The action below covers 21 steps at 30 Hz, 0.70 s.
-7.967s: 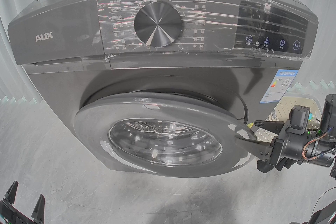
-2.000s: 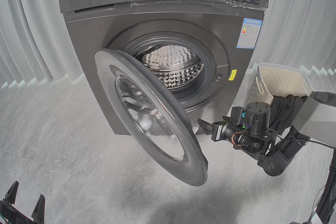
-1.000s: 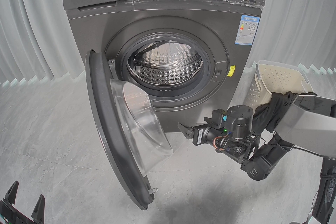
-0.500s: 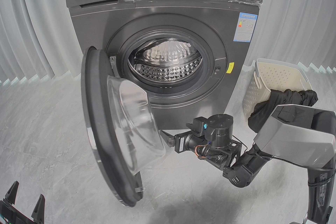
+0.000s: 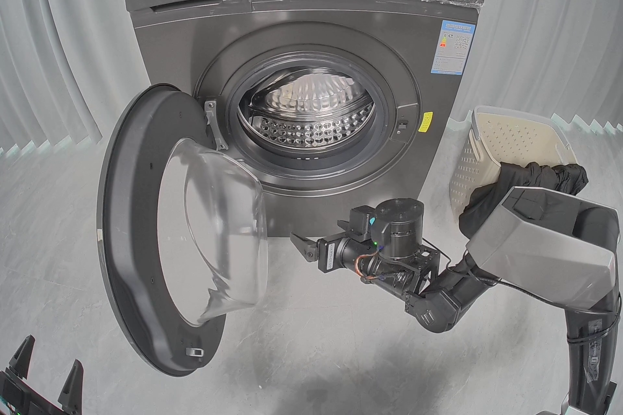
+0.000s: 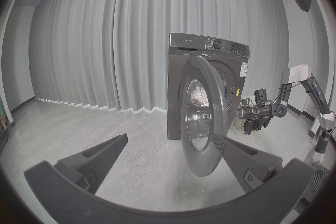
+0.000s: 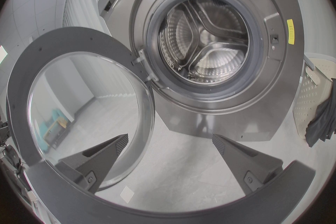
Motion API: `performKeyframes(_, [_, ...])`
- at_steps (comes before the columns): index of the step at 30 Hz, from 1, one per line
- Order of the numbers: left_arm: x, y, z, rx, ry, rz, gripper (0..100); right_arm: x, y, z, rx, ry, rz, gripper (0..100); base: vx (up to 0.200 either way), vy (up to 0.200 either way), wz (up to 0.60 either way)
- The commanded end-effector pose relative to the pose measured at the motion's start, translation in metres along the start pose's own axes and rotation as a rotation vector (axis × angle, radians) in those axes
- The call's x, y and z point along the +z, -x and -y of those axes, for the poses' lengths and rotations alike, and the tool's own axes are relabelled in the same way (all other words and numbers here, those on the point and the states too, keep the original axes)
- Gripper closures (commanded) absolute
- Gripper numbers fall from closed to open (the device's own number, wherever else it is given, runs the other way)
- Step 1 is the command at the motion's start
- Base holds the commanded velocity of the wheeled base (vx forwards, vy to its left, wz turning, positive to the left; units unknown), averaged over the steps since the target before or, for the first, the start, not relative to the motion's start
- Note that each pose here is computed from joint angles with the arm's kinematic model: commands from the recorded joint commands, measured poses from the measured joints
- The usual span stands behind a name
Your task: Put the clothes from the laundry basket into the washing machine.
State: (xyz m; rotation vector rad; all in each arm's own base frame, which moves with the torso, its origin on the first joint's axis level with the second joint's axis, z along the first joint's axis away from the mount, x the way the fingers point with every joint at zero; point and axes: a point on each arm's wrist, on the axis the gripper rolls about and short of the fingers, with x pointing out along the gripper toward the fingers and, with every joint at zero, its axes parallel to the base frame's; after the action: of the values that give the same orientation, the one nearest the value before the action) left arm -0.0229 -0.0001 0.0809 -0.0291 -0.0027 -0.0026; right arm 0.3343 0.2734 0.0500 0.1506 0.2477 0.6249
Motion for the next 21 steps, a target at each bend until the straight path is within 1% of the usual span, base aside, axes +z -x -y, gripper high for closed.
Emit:
performKeyframes(1, [-0.005, 0.0, 0.0, -0.001, 0.002, 0.0, 0, 0.007, -0.009, 0.002, 0.013, 0.0, 0.005, 0, -0.2, 0.0, 0.0])
performKeyframes(6, [-0.005, 0.0, 0.0, -0.001, 0.002, 0.0, 0, 0.005, -0.02, -0.002, 0.024, 0.0, 0.006, 0, 0.0, 0.0, 0.0])
performKeyframes(7, [-0.005, 0.0, 0.0, -0.001, 0.002, 0.0, 0, 0.001, -0.025, -0.005, 0.03, 0.003, 0.001, 0, 0.0, 0.0, 0.0])
performKeyframes(8, [-0.005, 0.0, 0.0, -0.001, 0.002, 0.0, 0, 0.001, -0.025, -0.005, 0.03, 0.003, 0.001, 0, 0.0, 0.0, 0.0])
performKeyframes(12, [-0.005, 0.0, 0.0, -0.001, 0.002, 0.0, 0, -0.009, -0.036, -0.017, 0.059, 0.008, -0.003, 0, 0.0, 0.0, 0.0])
performKeyframes(13, [-0.005, 0.0, 0.0, -0.001, 0.002, 0.0, 0, -0.01, -0.039, -0.022, 0.068, 0.008, -0.004, 0, 0.0, 0.0, 0.0])
performKeyframes(16, [-0.005, 0.0, 0.0, -0.001, 0.002, 0.0, 0, -0.015, -0.048, -0.026, 0.068, 0.01, -0.002, 0, 0.0, 0.0, 0.0])
performKeyframes(18, [-0.005, 0.0, 0.0, -0.001, 0.002, 0.0, 0, -0.016, -0.054, -0.031, 0.081, 0.009, 0.012, 0, 0.0, 0.0, 0.0])
performKeyframes(21, [-0.005, 0.0, 0.0, 0.001, 0.002, 0.0, 0, -0.018, -0.06, -0.043, 0.107, 0.011, 0.033, 0, 0.0, 0.0, 0.0])
